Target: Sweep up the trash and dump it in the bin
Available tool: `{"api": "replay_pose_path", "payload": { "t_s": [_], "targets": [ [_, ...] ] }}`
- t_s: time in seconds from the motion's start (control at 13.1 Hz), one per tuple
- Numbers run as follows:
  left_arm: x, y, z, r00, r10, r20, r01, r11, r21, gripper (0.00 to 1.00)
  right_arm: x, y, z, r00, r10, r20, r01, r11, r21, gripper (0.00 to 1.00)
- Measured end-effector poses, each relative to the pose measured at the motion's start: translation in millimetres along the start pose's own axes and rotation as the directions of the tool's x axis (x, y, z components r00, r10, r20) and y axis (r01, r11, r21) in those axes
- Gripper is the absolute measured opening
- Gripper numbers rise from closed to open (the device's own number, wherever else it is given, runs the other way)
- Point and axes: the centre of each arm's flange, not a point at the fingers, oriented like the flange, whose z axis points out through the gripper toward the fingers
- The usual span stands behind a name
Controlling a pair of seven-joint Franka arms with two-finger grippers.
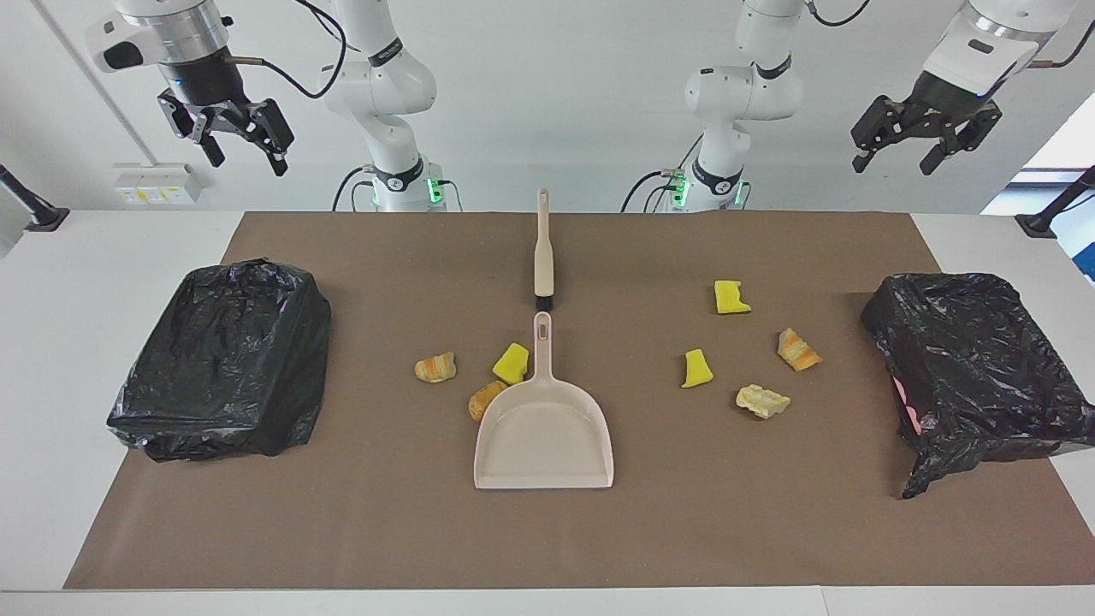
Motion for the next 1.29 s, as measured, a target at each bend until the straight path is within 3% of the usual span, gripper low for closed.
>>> {"api": "replay_pose_path", "payload": {
  "t_s": [0.15,0.53,0.68,1.07,1.29],
  "targets": [
    [-3.8,19.5,4.5,0.999,0.039,0.012,-0.039,0.999,-0.005,1.00,0.4,5.7,2.3,1.000,0.011,0.000,-0.011,1.000,0.000,1.00],
    [-31.3,101.3,32.1,0.992,0.125,0.013,-0.125,0.992,-0.003,1.00,20.4,-29.5,13.4,0.993,-0.085,-0.080,0.085,0.996,0.000,1.00],
    [-48.0,136.0,52.3,0.990,0.140,0.018,-0.140,0.990,0.000,1.00,46.8,-61.8,38.5,0.986,-0.126,-0.112,0.127,0.992,0.000,1.00],
    [-98.6,223.3,111.5,0.986,0.165,0.012,-0.165,0.986,0.004,1.00,130.0,-125.8,96.7,0.980,-0.164,-0.109,0.165,0.986,0.002,1.00],
    [-123.7,274.3,151.5,0.985,0.171,0.004,-0.171,0.985,0.006,1.00,167.2,-189.6,142.0,0.984,-0.114,-0.134,0.122,0.991,0.054,1.00]
  ]
}}
